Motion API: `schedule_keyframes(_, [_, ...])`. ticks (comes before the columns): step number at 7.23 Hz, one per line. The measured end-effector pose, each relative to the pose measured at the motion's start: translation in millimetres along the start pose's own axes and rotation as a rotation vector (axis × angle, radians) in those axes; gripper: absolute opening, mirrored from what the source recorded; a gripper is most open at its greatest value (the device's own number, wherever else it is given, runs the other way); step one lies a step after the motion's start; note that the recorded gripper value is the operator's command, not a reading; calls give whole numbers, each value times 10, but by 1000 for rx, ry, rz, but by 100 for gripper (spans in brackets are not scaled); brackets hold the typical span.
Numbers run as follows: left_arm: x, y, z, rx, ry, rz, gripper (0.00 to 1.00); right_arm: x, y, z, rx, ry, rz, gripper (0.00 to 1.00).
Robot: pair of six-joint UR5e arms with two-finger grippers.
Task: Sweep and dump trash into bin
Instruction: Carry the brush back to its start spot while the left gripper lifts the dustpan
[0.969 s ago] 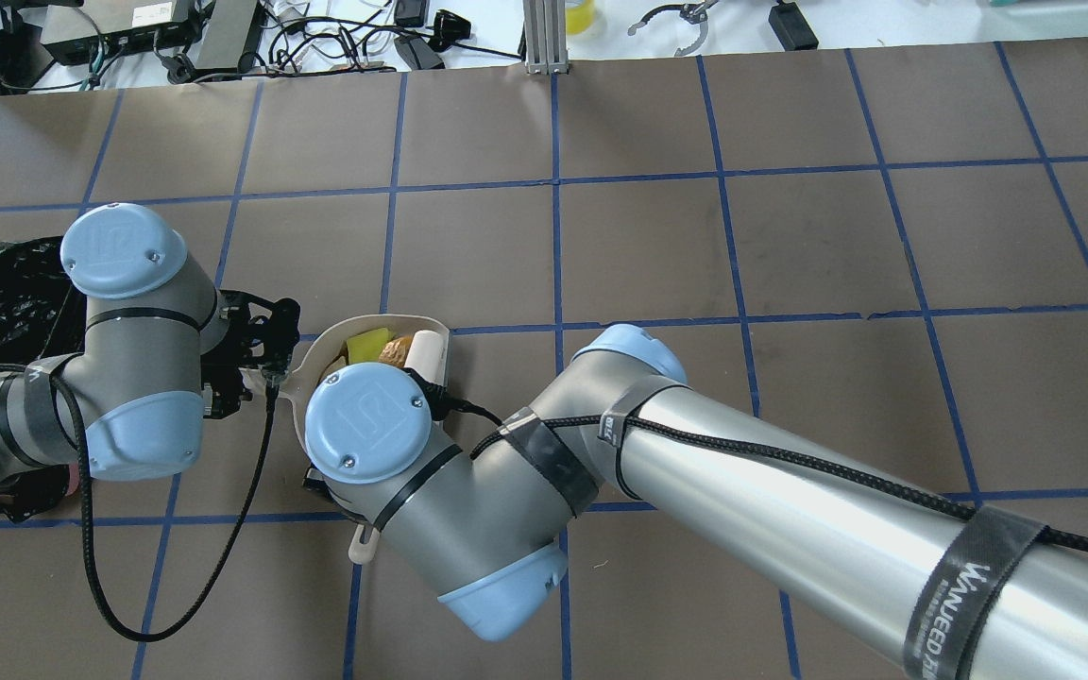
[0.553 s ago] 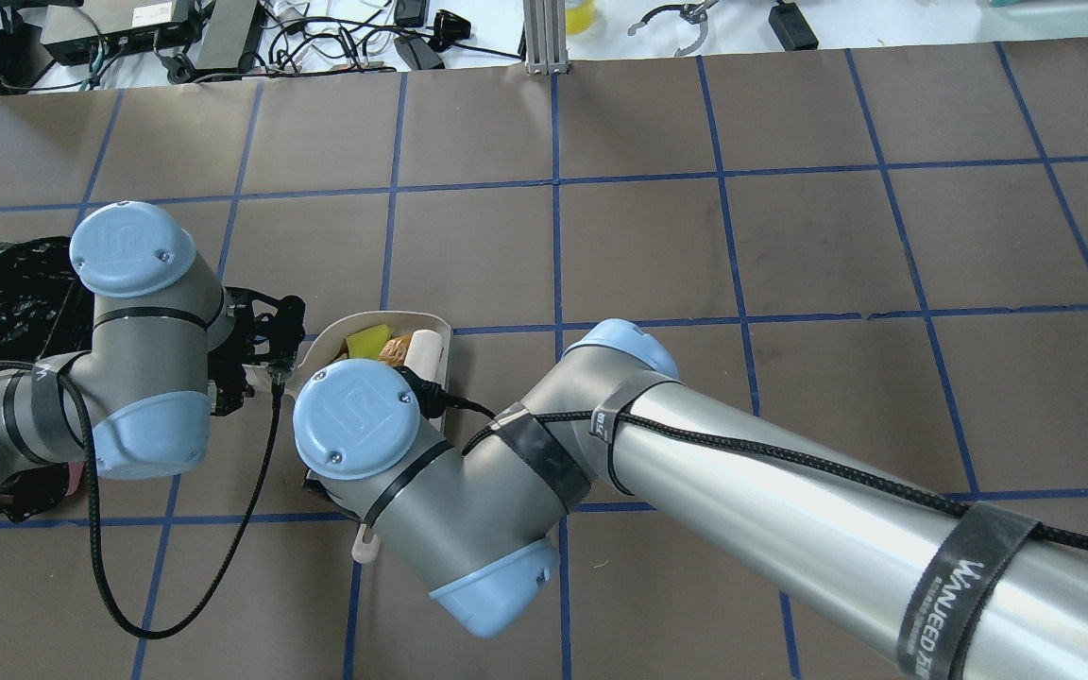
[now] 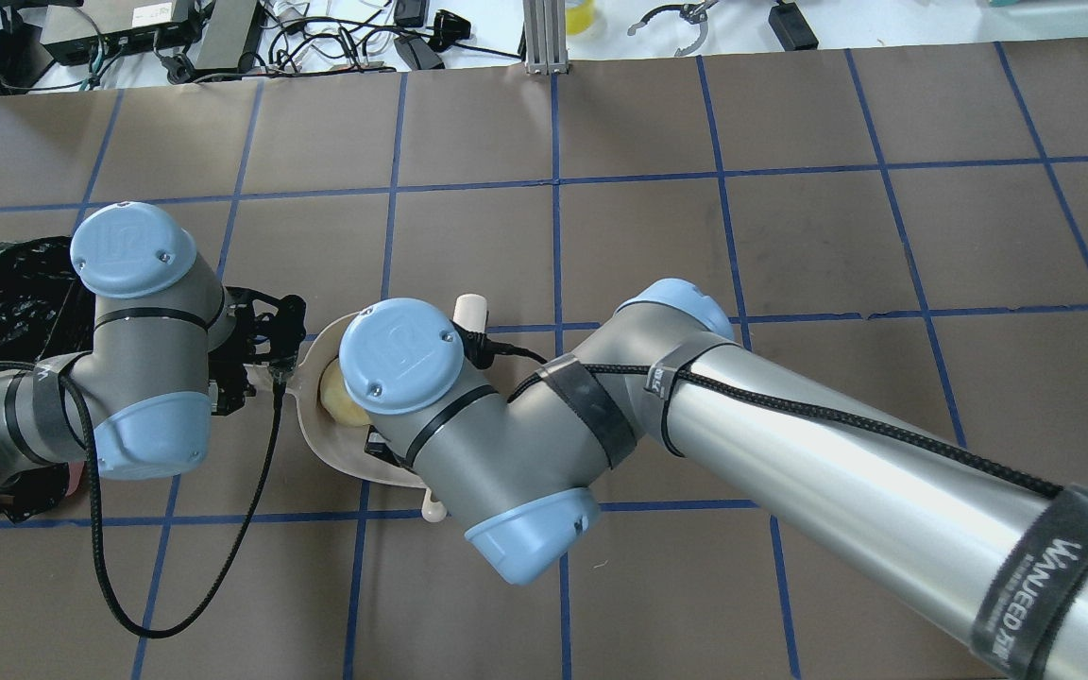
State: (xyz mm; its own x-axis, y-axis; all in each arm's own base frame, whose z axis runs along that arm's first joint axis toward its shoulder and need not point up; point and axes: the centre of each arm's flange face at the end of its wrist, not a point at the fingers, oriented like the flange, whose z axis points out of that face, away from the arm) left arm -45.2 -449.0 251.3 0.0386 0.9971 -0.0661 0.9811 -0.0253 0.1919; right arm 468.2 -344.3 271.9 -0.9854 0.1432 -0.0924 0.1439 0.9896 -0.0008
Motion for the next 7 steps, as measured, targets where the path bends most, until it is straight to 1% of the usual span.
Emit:
schedule_keyframes(1, [-8,21,1,9,-3,-12,0,121,-144,-43,1,20,-14,0])
schedule_keyframes(2, [-20,40,-3,30,-9,-29,0,315,-378,-87,2,48,-24,0])
schedule_keyframes(3, [-41,59,-16,66,-20,-54,0,606,-701,-184,-3,65,-10,0])
schedule_keyframes(4, [-78,125,-45,125,-42,-94,0,1009,-1066,-361,-6,77,0,0])
schedule_keyframes(5, [-125,268,-90,190,-77,-142,0,1491,-1426,-553,-4,89,-1,0])
schedule_keyframes(7, [-362,765,-319,348,-179,-259,0,2594,-2094,-761,-2,112,-39,0])
